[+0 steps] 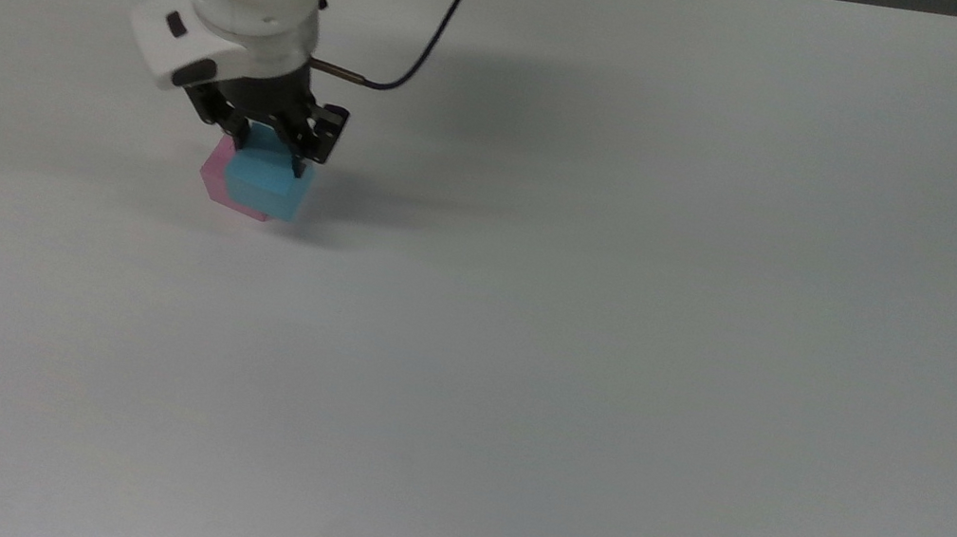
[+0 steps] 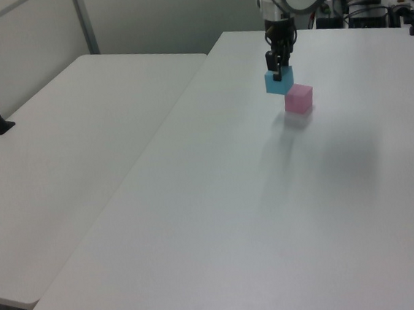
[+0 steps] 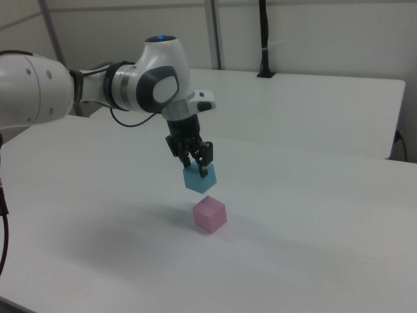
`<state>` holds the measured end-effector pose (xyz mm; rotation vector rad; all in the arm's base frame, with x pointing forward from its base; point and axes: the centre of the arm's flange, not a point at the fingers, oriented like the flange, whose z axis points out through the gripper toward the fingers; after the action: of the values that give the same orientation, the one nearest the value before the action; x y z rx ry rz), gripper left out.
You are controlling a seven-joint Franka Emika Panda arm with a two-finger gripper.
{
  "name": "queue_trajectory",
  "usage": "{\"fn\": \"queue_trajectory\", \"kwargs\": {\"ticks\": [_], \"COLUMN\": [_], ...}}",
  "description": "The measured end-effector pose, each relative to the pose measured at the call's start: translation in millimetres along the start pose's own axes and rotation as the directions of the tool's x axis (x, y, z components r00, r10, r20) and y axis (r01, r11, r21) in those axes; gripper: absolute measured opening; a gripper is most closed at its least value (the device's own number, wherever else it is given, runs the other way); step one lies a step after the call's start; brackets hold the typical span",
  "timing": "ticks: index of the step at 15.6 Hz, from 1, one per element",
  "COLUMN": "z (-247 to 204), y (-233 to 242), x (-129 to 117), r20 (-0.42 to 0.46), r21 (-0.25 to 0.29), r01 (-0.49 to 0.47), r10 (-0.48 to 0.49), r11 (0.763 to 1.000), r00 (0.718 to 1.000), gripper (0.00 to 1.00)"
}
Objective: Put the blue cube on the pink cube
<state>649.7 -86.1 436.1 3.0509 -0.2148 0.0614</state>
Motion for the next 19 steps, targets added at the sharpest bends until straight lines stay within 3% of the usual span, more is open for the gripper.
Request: {"fn": "queue_trajectory", "kwargs": {"ticks": [5, 10, 11, 15, 19], "z": [29.6, 30.1, 29.9, 10.2, -26.6], "y": [21.2, 27.9, 32.4, 60.8, 65.9], "x": [-18.1, -21.1, -21.4, -25.0, -33.0], "r20": [0.068, 0.071, 0.07, 0.041, 0.012], "r21": [-0.044, -0.049, -0.05, -0.056, -0.061], "r01": [0.018, 0.012, 0.005, -0.032, -0.038], "r10": [-0.015, -0.009, -0.002, 0.034, 0.039], "r11": [0.999, 0.999, 0.999, 0.998, 0.997], "r00": [0.998, 0.997, 0.998, 0.999, 0.999], "gripper": [0.55, 0.59, 0.63, 1.0, 1.0]}}
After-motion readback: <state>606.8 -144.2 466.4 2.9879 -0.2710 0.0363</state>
